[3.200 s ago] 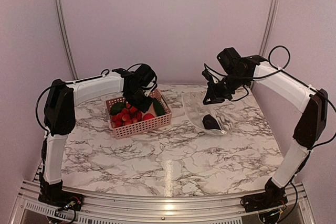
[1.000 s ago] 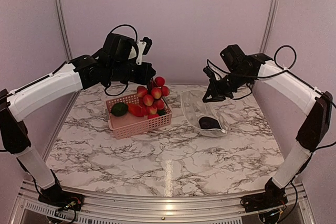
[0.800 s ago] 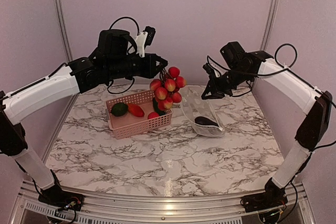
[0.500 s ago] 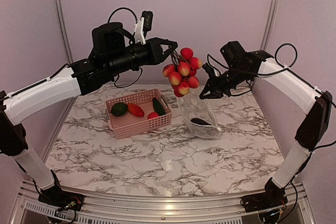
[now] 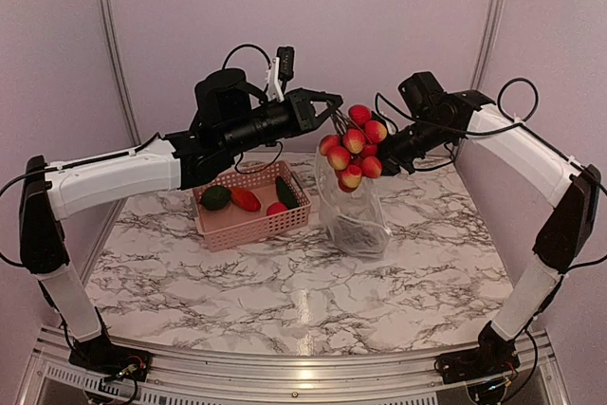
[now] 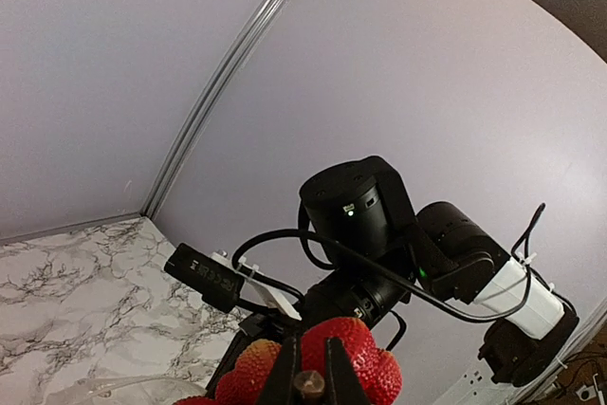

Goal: Place the food in the zip-top bag and seal the zipper
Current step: Place the fake fruit in the zipper food storage bag.

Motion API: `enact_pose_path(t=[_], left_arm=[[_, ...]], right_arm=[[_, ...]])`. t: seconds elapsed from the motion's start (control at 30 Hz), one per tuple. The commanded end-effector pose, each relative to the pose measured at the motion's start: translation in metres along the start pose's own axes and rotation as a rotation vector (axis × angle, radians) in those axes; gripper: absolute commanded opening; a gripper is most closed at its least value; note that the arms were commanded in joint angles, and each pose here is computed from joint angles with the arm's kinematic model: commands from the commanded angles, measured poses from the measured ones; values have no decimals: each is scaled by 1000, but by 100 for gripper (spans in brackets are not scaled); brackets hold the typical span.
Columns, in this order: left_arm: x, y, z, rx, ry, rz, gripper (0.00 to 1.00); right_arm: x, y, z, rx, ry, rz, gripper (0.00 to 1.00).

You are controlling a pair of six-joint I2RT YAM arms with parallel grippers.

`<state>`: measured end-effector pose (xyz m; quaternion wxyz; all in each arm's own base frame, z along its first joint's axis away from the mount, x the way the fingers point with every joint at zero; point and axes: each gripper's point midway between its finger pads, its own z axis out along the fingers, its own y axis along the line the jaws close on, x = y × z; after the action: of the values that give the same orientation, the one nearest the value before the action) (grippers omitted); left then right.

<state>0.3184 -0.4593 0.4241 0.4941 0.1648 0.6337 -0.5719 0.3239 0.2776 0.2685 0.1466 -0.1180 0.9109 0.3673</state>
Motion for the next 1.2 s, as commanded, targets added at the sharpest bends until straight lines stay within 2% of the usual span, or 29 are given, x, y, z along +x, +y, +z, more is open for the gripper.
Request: enact_pose_path(t=[0.0, 0.33, 0.57, 1.0, 1.17], left_arm=[[4, -11, -2, 91, -19, -36, 0], [39, 24, -16, 9, 7, -70, 0], [46, 58, -13, -96, 2, -96, 0], [65, 111, -17, -371, 70, -33, 0], [64, 115, -11, -408, 79, -18, 0]], right_arm=[[-10, 25, -19, -48, -64, -42, 0], [-11, 27, -20, -60, -65, -45, 0], [-12, 30, -21, -67, -68, -43, 0], [-23, 37, -28, -74, -113, -43, 0], [-27, 37, -27, -78, -126, -37, 0]])
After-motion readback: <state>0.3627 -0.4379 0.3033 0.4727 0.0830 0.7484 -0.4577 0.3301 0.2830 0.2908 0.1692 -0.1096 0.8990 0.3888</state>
